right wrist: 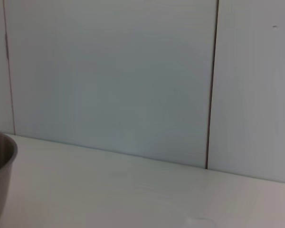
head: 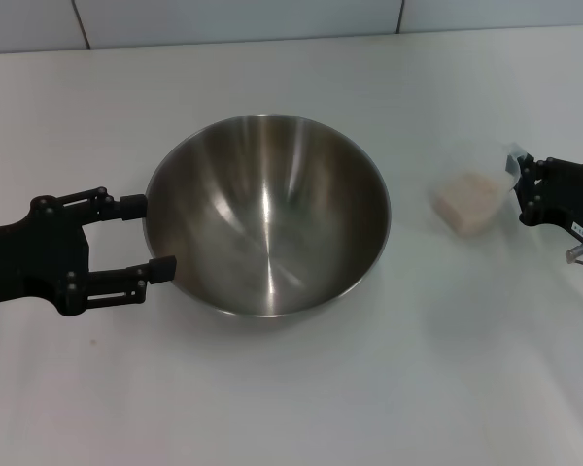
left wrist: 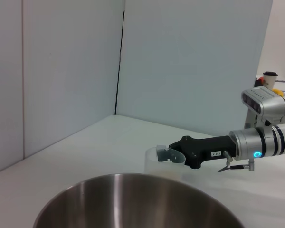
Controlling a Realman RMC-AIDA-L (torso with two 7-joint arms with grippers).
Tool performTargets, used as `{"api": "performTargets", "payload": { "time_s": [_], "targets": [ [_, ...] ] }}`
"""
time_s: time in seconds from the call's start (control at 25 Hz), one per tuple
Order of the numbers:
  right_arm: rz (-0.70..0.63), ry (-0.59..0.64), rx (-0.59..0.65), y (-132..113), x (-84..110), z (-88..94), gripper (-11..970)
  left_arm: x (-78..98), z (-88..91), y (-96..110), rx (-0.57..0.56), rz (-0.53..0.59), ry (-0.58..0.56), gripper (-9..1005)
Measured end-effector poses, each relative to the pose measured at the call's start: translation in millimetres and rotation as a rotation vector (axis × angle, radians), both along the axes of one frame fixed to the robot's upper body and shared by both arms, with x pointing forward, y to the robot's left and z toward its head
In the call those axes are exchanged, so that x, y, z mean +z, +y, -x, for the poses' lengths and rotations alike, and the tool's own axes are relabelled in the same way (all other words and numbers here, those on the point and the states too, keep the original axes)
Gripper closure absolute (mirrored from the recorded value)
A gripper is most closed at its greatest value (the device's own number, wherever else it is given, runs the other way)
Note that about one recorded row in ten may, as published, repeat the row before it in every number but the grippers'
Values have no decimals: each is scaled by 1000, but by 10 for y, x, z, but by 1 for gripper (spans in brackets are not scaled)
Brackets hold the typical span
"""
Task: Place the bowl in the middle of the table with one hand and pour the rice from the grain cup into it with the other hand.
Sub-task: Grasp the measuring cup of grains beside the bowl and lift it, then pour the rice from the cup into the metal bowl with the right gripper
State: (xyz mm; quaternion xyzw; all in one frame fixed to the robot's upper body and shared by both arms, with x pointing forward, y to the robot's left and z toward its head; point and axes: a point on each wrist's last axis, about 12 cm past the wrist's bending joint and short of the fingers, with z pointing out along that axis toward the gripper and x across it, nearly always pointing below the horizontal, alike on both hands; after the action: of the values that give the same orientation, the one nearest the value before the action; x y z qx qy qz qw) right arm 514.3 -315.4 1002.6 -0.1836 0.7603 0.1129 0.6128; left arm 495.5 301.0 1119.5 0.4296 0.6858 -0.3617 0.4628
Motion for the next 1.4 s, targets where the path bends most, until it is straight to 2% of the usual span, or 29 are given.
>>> {"api": "performTargets", "payload": {
  "time_s": [0.32,0.6,1.0,1.2,1.4],
  "targets": [
    [21,-30,-6,18,8,-4,949,-3,6,0,2,3,1,199],
    [-40,-171,12,39,204,-47,949,-8,4,1,8,5,-2,199],
    [-6,-300,119,147,505,-324,948,-32,14,12,16,38,-46,199],
    [69,-365,238,309,680,-506,948,-55,26,13,17,42,-53,199],
    [153,-426,305,419,757,-587,948,-49,46,30,27,61,-65,199]
  ]
}}
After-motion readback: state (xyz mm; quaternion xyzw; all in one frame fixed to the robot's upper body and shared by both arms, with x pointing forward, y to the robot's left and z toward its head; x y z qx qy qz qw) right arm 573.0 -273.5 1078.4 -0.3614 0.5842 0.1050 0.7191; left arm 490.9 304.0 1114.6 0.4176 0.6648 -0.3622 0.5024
